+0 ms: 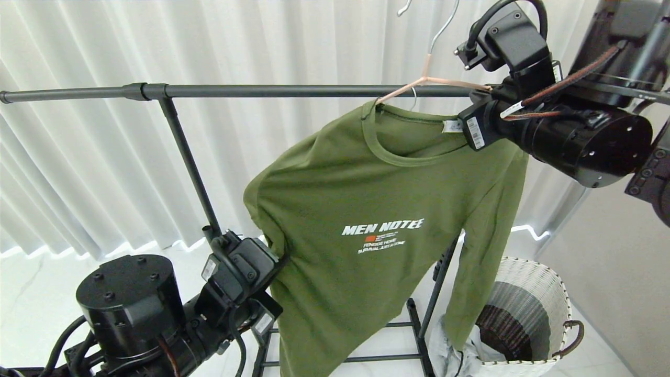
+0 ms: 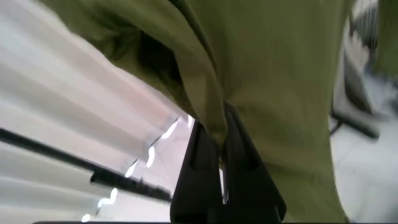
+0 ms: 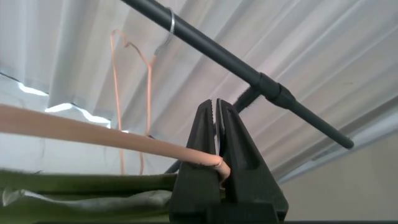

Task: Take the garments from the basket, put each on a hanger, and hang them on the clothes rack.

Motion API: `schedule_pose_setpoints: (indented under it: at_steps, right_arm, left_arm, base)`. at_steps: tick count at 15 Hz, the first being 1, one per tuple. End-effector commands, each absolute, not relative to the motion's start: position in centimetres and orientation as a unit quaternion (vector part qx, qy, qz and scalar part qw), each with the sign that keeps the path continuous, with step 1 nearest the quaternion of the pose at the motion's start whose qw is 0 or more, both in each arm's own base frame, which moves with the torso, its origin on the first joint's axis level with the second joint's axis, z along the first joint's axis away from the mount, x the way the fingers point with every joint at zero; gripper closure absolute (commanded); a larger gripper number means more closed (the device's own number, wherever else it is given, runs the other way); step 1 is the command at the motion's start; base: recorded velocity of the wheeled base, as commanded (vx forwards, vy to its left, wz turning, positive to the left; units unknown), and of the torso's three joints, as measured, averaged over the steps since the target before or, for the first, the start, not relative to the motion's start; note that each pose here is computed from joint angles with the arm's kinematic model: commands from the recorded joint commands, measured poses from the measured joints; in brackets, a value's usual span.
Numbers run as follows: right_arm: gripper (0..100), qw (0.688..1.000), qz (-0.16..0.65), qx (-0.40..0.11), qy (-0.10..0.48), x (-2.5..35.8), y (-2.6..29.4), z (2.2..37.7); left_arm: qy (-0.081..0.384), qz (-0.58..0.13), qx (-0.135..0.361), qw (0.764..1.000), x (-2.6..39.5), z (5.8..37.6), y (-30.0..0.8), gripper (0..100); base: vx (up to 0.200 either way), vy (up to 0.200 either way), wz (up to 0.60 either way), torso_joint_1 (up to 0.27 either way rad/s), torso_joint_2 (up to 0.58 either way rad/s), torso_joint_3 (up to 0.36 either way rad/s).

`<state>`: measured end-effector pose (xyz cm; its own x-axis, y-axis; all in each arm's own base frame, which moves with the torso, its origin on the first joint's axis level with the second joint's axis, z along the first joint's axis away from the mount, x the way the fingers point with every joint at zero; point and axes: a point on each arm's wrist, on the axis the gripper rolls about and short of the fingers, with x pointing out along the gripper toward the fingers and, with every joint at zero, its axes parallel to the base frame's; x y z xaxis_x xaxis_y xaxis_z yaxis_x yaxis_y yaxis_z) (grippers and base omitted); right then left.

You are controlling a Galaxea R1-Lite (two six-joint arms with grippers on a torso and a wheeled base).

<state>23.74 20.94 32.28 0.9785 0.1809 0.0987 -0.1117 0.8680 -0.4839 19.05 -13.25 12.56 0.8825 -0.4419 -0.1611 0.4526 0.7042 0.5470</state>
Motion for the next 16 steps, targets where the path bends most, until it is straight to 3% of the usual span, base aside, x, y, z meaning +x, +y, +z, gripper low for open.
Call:
schedule_pose_setpoints:
  at_steps: [1, 2, 3, 11, 16]
  right_arm:
    - [100, 0.964, 0.075, -0.247, -0.069, 24.0, 21.1, 32.1]
    - [100, 0.964, 0.074, -0.247, -0.068, 24.1, 21.1, 32.1]
    - [100, 0.964, 0.069, -0.247, -0.068, 24.3, 20.8, 32.2]
    - [100, 0.964, 0.048, -0.257, -0.058, 24.8, 20.2, 31.9]
    - [100, 0.965, 0.028, -0.256, -0.052, 24.8, 20.2, 31.8]
  left_arm:
    - [0.004, -0.242, 0.295, 0.924, 19.2, 12.8, -13.4, 100]
    - [0.004, -0.242, 0.295, 0.924, 19.1, 12.8, -13.4, 100]
    - [-0.002, -0.239, 0.293, 0.926, 18.9, 13.2, -13.2, 0]
    - [-0.06, -0.191, 0.273, 0.941, 16.2, 15.7, -9.6, 0]
    - [-0.044, -0.137, 0.274, 0.951, 16.8, 15.7, -7.0, 0]
  base:
    - [0.0, 0.0, 0.0, 0.0, 0.0, 0.0]
    - [0.0, 0.0, 0.0, 0.0, 0.0, 0.0]
    - [0.0, 0.0, 0.0, 0.0, 0.0, 0.0]
    - [0.0, 0.0, 0.0, 0.0, 0.0, 0.0]
    - [0.0, 0.0, 0.0, 0.0, 0.0, 0.0]
